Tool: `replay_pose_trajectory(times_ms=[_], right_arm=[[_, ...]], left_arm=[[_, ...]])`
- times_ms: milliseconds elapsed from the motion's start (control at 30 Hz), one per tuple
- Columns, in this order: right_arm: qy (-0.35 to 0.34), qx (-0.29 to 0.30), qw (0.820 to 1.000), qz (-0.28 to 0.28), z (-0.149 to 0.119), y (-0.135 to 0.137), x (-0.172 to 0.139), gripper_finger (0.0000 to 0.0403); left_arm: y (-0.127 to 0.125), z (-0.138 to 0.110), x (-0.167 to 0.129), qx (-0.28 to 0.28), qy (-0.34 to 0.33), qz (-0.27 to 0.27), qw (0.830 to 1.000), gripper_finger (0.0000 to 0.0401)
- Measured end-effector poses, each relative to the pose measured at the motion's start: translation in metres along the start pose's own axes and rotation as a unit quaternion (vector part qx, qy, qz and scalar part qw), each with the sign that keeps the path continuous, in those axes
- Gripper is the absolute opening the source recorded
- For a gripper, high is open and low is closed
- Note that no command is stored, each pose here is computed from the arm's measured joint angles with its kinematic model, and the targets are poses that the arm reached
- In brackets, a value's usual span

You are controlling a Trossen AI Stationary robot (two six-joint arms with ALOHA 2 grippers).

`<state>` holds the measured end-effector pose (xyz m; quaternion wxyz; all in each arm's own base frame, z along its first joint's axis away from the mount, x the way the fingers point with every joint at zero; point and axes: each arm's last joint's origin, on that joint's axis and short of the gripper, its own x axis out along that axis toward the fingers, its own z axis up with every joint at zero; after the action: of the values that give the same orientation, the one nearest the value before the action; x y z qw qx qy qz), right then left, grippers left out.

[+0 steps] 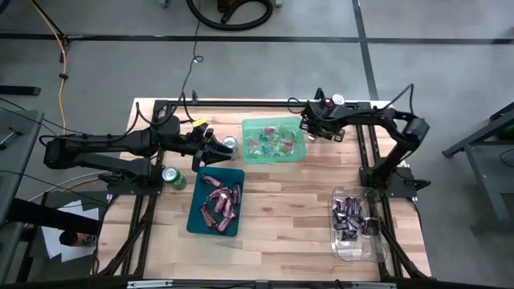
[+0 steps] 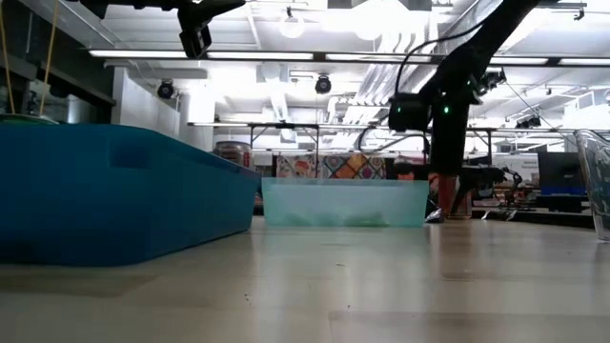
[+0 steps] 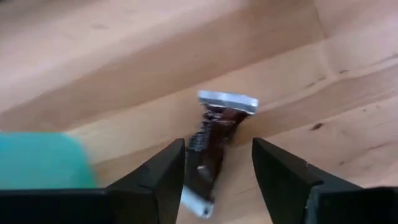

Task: Organize candy in baskets
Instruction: Put the dark brown chocolate bar into the transparent bin

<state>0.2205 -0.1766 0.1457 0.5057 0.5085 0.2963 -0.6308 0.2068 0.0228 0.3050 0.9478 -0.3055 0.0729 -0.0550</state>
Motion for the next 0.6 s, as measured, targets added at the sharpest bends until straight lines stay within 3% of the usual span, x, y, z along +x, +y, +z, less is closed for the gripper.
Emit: replay_pose_trajectory(times_ms=[133, 233, 333, 500, 600], right_arm=[[0.007, -0.011, 1.0, -0.024, -0.003, -0.001, 0.01, 0.0141], [0.006, -0.038, 0.999, -0.027, -0.003, -0.002, 0.008, 0.0078], [-0.009, -0.104, 0.995, -0.006, -0.004, -0.002, -0.008, 0.0016], [-0.033, -0.208, 0.977, 0.031, -0.006, -0.016, -0.06, 0.0015], [-0.047, -0.288, 0.952, 0.087, -0.015, -0.029, -0.101, 0.0006]], left_arm=[[0.0, 0.0, 0.0, 0.0, 0.0, 0.0, 1.0, 0.0163], [0.0, 0.0, 0.0, 0.0, 0.0, 0.0, 1.0, 0.0163], [0.001, 0.002, -0.002, 0.001, -0.004, 0.002, 1.0, 0.0163], [0.003, 0.005, -0.005, 0.001, -0.014, 0.008, 1.0, 0.0163], [0.003, 0.006, -0.006, 0.0, -0.018, 0.01, 1.0, 0.0163]])
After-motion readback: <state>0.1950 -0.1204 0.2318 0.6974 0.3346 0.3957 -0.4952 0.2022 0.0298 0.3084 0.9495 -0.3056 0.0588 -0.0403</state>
